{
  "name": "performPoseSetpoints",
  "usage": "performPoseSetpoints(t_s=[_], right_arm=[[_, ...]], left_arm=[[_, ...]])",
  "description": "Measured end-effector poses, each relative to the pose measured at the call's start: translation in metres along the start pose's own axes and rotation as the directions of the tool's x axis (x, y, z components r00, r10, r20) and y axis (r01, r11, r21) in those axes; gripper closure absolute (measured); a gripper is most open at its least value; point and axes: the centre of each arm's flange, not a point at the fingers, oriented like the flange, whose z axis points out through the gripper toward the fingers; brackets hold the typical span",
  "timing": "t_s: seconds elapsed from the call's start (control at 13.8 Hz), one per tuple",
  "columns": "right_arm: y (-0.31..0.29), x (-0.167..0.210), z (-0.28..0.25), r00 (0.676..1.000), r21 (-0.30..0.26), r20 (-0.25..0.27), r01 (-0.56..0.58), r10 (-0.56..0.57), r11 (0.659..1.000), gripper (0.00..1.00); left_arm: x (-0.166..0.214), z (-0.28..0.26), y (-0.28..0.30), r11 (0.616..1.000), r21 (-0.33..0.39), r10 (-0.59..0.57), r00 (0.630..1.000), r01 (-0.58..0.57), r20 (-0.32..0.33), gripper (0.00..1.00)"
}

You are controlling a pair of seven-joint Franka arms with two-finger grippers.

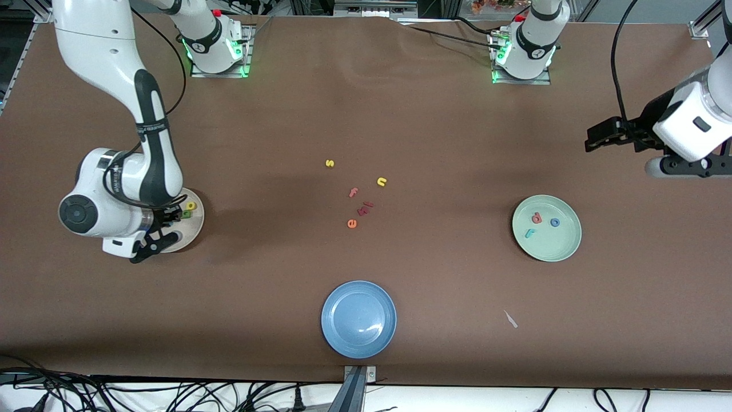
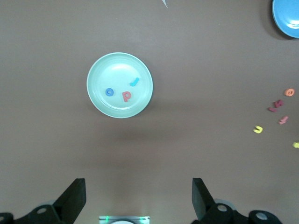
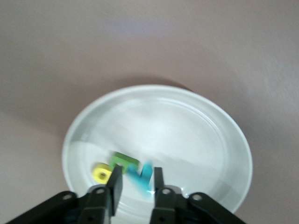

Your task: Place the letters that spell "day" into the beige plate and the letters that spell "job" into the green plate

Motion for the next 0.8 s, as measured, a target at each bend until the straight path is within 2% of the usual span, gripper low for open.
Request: performPoseSetpoints(t_s=[0.07, 0.15, 0.36, 0.44, 0.8], right_arm=[[0.001, 0.0, 0.002, 1.0, 0.002, 0.002, 0.0, 0.0, 1.0, 0.48], [-0.004, 0.004, 0.0, 1.0, 0.002, -0.003, 0.011, -0.011, 1.0, 0.41], [-0.04, 0.034, -0.031, 0.996, -0.008, -0.017, 0.082, -0.082, 0.997, 0.04], [-0.052, 0.041, -0.041, 0.995, -0.004, -0.012, 0.098, -0.098, 0.995, 0.0], [-0.094, 0.061, -0.081, 0.991, 0.011, 0.012, 0.133, -0.133, 0.991, 0.0]], left_arm=[[-0.011, 0.003, -0.001, 1.0, 0.005, 0.009, 1.0, -0.009, -0.021, 0.0], [-0.021, 0.005, -0.002, 1.0, 0.006, 0.016, 0.999, -0.015, -0.042, 0.0], [-0.043, 0.004, -0.002, 1.0, 0.006, 0.023, 0.997, -0.023, -0.07, 0.0], [-0.044, 0.003, -0.003, 1.0, 0.006, 0.022, 0.997, -0.022, -0.072, 0.0], [-0.042, 0.006, -0.006, 1.0, 0.005, 0.016, 0.998, -0.016, -0.065, 0.0]])
